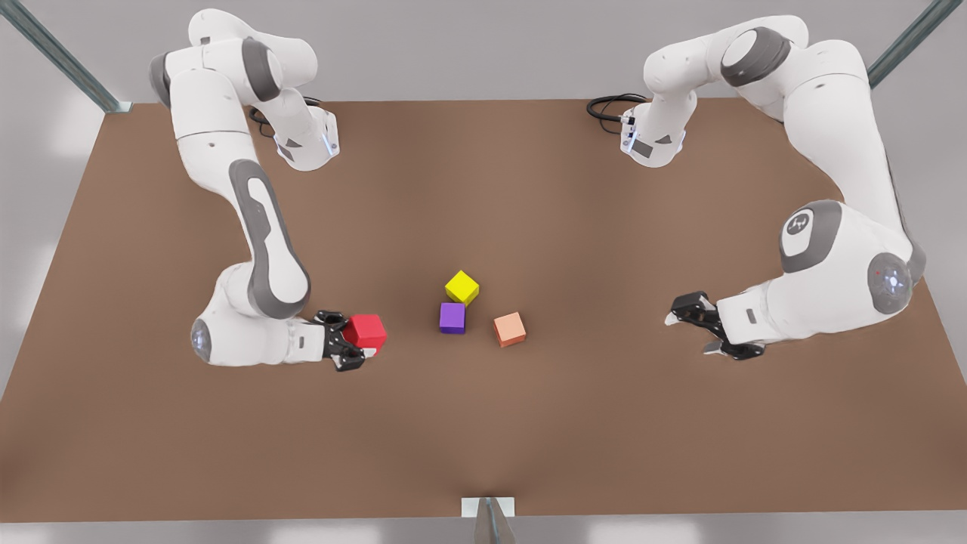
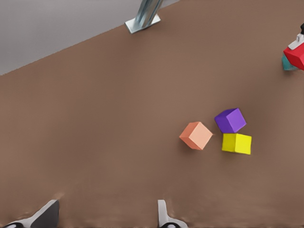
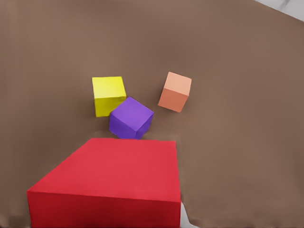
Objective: Pick up red wooden cube and pass to hand red wooden cube and place in blue wooden cube
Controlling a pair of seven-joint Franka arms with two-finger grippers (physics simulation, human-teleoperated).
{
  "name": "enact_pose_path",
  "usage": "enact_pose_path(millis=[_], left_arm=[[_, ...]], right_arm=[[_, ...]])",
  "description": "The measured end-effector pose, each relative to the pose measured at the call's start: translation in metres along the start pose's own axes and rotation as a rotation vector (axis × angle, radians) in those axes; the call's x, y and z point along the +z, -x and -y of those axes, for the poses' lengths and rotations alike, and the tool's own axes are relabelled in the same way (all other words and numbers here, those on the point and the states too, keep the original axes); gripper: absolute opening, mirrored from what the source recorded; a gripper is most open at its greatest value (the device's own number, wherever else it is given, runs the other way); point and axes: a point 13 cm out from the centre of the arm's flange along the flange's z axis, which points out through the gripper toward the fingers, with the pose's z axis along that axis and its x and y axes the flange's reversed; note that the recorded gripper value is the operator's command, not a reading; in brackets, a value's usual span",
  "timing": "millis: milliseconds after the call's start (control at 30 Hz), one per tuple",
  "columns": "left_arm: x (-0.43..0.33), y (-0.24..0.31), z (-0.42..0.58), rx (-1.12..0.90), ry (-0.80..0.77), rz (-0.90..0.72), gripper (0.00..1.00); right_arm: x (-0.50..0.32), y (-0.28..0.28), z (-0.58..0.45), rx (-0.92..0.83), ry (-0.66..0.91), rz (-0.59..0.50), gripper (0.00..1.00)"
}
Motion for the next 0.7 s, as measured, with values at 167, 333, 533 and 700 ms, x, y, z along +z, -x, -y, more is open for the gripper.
enact_pose_path(millis=[167, 333, 533, 700], left_arm=[[-0.019, -0.145, -0.035, -0.230, 0.232, -0.208, 1.00], [0.008, -0.125, -0.033, -0.238, 0.194, -0.257, 1.00], [0.014, -0.130, -0.053, -0.293, 0.181, -0.280, 1.00], [0.015, -0.134, -0.055, -0.312, 0.180, -0.288, 1.00]], right_arm=[[-0.052, -0.118, -0.068, -0.051, 0.238, -0.475, 0.70], [-0.068, -0.147, -0.118, -0.072, 0.284, -0.644, 0.70], [-0.053, -0.154, -0.147, -0.076, 0.251, -0.711, 0.70], [-0.046, -0.158, -0.173, -0.055, 0.211, -0.735, 0.70]])
